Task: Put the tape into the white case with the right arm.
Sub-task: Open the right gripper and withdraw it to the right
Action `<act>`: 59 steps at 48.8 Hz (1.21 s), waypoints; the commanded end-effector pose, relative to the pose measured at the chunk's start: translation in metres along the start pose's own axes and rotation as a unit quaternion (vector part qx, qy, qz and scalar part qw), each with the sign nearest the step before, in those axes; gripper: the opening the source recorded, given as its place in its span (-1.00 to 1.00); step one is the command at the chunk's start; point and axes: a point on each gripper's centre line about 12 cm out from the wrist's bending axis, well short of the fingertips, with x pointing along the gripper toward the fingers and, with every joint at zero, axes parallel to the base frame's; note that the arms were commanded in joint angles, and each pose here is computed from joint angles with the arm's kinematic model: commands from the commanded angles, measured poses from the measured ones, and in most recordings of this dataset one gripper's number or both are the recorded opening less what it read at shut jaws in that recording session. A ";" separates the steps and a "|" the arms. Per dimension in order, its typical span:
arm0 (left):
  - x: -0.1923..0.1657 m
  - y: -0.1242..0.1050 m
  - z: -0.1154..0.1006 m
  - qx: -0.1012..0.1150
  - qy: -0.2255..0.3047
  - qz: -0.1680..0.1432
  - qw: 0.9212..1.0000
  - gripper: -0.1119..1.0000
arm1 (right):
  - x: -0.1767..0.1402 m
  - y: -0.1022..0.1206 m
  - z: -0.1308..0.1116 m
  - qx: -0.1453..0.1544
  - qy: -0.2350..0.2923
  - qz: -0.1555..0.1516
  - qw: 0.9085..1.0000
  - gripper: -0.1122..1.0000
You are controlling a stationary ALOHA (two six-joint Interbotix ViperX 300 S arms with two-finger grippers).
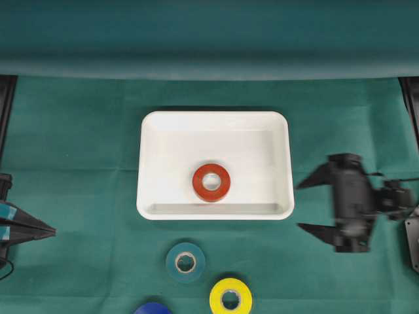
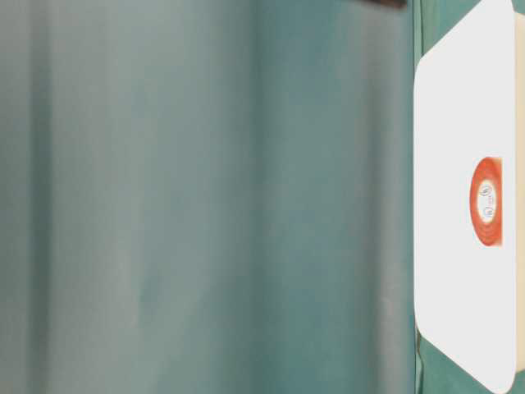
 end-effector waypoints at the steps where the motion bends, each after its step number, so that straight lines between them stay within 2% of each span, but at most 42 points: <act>1: 0.000 0.000 0.005 0.000 -0.007 -0.001 1.000 -0.80 | -0.017 0.001 -0.003 0.007 -0.042 0.004 0.999 0.38; 11: 0.000 0.000 0.005 0.000 -0.008 0.000 1.000 -0.80 | -0.039 0.001 -0.019 0.024 -0.078 0.006 0.997 0.37; 28: 0.000 0.000 0.005 0.000 -0.008 0.000 1.000 -0.80 | -0.040 0.004 -0.030 0.019 -0.062 0.010 0.998 0.37; 33: 0.000 0.000 0.005 0.000 -0.008 0.000 1.000 -0.80 | -0.040 0.011 -0.032 0.009 -0.060 0.025 0.998 0.37; 48: 0.000 0.000 0.005 0.000 -0.008 0.001 1.000 -0.80 | -0.044 0.048 -0.041 -0.048 -0.058 0.104 0.992 0.38; 59: 0.000 0.001 0.006 -0.001 -0.008 0.002 1.000 -0.80 | -0.046 0.061 -0.046 -0.069 -0.053 0.132 0.987 0.37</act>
